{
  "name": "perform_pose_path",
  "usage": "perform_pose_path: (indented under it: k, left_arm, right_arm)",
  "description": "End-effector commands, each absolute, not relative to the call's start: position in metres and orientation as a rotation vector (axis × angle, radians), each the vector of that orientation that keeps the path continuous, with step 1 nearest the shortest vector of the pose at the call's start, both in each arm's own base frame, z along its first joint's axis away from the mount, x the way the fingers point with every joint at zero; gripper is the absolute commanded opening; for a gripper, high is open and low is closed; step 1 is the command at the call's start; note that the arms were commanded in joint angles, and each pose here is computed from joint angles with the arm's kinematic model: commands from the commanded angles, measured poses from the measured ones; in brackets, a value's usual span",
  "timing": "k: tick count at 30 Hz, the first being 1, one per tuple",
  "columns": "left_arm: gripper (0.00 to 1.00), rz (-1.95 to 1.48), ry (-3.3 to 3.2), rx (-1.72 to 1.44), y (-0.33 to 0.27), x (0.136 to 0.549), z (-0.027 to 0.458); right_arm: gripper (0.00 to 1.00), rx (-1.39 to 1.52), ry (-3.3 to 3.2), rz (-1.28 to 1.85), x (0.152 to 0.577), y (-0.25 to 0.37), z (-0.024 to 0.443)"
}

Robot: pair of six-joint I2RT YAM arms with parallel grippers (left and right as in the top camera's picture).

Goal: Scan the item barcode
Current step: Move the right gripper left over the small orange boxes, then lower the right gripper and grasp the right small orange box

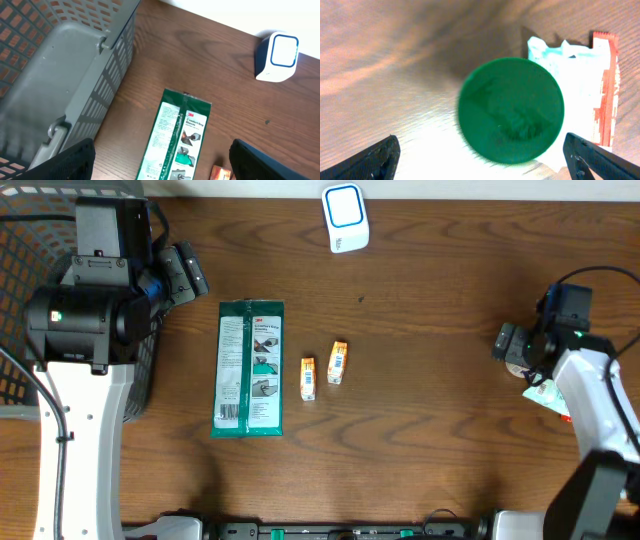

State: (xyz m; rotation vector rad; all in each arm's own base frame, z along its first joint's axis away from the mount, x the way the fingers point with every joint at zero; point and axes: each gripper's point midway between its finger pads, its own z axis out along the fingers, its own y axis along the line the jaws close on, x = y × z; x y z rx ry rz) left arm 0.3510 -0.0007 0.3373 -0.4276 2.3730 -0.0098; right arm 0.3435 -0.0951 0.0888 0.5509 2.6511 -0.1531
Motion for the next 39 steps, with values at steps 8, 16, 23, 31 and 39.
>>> perform_pose_path:
  k: [8, 16, 23, 31, 39]
  left_arm:
    - [0.86, 0.003, 2.376, -0.424, 0.001, 0.351, 0.337]
    - [0.86, 0.003, 2.377, -0.423, 0.001, 0.351, 0.337]
    - [0.86, 0.003, 2.377, -0.423, 0.001, 0.351, 0.337]
    - [0.86, 0.003, 2.376, -0.424, 0.001, 0.351, 0.337]
    - [0.86, 0.003, 2.377, -0.423, 0.001, 0.351, 0.337]
  right_arm:
    - [0.99, 0.357, 2.584, 0.460, 0.361, 0.008, 0.120]
    - [0.99, 0.068, 2.482, 0.785, 0.372, 0.116, 0.148]
    - [0.93, -0.089, 2.484, 0.733, 0.367, 0.190, 0.137]
    - [0.89, -0.137, 2.510, 0.492, 0.362, 0.233, 0.095]
    - [0.75, -0.096, 2.579, 0.445, 0.359, 0.244, 0.056]
